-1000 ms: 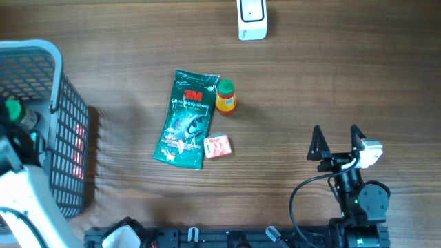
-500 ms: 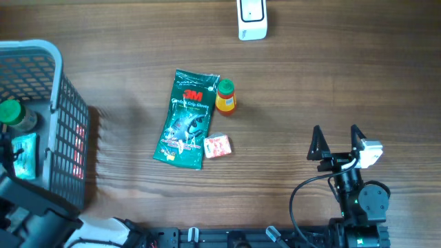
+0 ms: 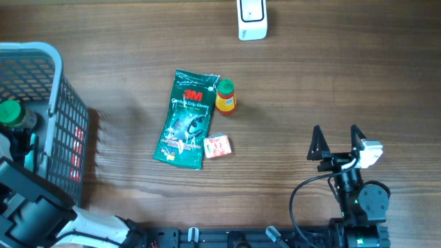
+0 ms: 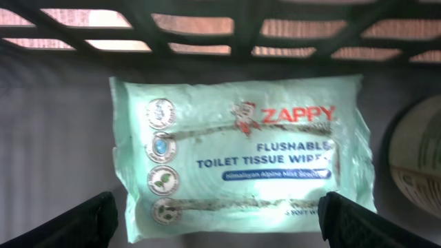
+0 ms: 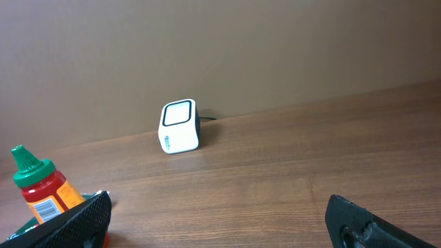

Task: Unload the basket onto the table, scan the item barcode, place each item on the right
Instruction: 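Grasp the mint-green Zappy wipes pack in the basket with left gripper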

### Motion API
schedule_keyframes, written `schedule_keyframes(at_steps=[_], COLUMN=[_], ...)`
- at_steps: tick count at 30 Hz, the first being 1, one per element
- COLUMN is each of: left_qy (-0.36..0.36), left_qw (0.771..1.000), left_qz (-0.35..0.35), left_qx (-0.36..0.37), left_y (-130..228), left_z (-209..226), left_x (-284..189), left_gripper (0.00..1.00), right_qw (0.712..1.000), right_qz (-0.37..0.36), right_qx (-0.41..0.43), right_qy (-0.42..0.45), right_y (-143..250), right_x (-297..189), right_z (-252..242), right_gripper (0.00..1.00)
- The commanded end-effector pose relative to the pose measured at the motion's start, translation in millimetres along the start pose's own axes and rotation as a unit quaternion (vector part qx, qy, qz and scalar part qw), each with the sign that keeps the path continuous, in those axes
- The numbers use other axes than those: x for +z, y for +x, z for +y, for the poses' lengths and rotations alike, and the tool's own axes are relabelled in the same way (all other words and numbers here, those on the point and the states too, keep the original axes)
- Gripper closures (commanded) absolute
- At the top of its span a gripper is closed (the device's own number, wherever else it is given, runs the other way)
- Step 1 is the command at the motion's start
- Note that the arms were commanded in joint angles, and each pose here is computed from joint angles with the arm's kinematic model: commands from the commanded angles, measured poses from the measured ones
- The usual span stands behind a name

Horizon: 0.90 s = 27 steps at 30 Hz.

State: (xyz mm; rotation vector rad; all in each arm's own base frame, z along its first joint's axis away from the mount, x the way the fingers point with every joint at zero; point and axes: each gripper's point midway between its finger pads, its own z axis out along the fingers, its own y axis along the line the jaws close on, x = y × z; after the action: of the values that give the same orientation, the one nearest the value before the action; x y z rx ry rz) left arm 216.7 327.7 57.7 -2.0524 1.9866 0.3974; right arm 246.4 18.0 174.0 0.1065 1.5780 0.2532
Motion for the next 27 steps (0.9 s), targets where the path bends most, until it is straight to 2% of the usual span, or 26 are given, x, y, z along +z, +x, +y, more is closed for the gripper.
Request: schedule_keyframes(at_steps=[1,5,12,13,15,16,19,22,24,27], left_qy=[-0.012,-0.022,-0.032,-0.033,-0.035,-0.028,-0.009,0.044,0.094,0.188], left_qw=[0.999,0.999,0.998,0.998,0.997,0.997,0.998,0.998,0.994,0.973], left_qz=[0.021,0.033,0.046,0.048,0.059,0.068,0.056,0.005,-0.044,-0.131], left_qx=[0.024,0.028,0.028,0.029,0.02,0.021,0.033,0.04,0.039,0.029], left_y=[19.7,44.8,68.1,70.8,79.7,84.2,82.6,66.0,51.6,32.1], left_z=[10.1,23.6,37.6,39.3,42.8,40.4,28.2,5.8,-8.2,-20.1], left_x=[17.6,38.4,53.1,54.3,56.6,56.5,44.3,3.0,-40.0,-122.1], left_gripper=[0.05,0.05,0.3,0.38,0.69,0.96,0.96,0.96,0.96,0.96], right_qw=[1.0,1.0,1.0,1.0,1.0,1.0,1.0,1.0,1.0,1.0], right_qz=[-0.003,-0.003,-0.003,-0.003,-0.003,-0.003,-0.003,-0.003,-0.003,-0.003], right_qx=[-0.009,-0.009,-0.009,-0.009,-0.009,-0.009,-0.009,-0.009,-0.009,-0.009], right_qy=[-0.004,-0.004,-0.004,-0.004,-0.004,-0.004,-0.004,-0.004,-0.004,-0.004], right_y=[-1.1,-1.1,-1.1,-1.1,-1.1,-1.1,-1.1,-1.1,-1.1,-1.1], right_x=[-0.3,-0.3,-0.3,-0.3,-0.3,-0.3,-0.3,-0.3,-0.3,-0.3], right_z=[1.6,1.6,1.6,1.6,1.6,1.6,1.6,1.6,1.6,1.6], right_gripper=[0.0,0.0,0.0,0.0,0.0,0.0,0.0,0.0,0.0,0.0])
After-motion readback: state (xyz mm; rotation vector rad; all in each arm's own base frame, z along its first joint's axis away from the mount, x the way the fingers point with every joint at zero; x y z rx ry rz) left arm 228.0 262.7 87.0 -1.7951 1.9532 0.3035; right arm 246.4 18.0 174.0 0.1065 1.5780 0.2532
